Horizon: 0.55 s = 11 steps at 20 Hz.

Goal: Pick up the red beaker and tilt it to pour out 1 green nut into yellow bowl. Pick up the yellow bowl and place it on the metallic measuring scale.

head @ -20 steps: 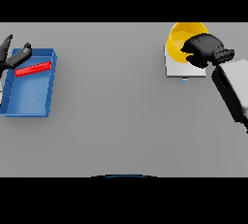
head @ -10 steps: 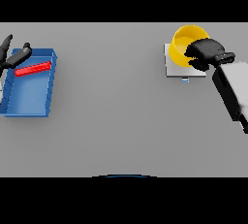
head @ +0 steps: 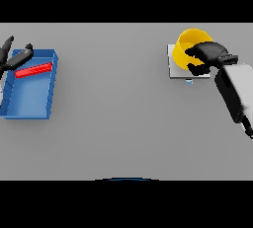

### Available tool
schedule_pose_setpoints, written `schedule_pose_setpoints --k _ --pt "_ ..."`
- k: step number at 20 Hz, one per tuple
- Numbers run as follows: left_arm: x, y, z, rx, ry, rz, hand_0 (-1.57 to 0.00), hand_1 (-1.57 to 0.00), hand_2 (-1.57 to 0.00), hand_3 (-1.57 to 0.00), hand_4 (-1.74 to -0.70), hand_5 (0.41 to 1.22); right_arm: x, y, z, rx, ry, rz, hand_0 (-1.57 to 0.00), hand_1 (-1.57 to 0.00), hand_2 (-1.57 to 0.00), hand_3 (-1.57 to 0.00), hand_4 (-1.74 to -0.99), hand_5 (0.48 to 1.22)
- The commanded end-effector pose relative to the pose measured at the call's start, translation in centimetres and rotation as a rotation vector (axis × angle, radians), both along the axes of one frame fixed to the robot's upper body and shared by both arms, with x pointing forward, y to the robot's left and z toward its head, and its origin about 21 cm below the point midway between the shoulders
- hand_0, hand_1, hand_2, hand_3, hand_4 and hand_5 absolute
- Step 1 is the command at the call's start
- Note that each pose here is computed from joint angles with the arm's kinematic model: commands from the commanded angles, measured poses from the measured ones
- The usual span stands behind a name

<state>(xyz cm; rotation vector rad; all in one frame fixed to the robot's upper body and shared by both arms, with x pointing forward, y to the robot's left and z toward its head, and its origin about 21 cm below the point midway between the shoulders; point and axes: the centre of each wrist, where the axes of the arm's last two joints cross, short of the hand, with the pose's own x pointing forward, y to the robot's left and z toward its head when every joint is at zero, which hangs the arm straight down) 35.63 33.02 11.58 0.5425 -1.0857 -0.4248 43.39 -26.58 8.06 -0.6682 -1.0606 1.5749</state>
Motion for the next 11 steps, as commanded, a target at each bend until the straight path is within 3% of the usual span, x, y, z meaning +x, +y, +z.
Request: schedule_pose_setpoints --k 1,5,11 --pt "0.00 0.04 0.15 0.001 -0.007 -0.003 0.00 0.00 0.00 0.00 -0.84 0.764 0.04 -0.26 0.09 0.000 0.009 -0.005 -0.61 -0.56 -0.47 -0.39 -1.496 0.890" --pt "0.31 0.02 0.03 0.017 -0.002 -0.007 0.00 0.00 0.00 0.00 -0.83 0.750 0.14 -0.22 0.32 -0.011 0.018 0.010 -0.25 -0.24 -0.19 -0.16 -1.448 0.824" --pt "0.09 0.07 -0.03 0.011 -0.010 -0.008 0.00 0.00 0.00 0.00 -0.83 0.760 0.14 -0.26 0.12 -0.044 0.050 -0.001 -0.06 -0.06 -0.05 -0.04 -1.390 0.779"
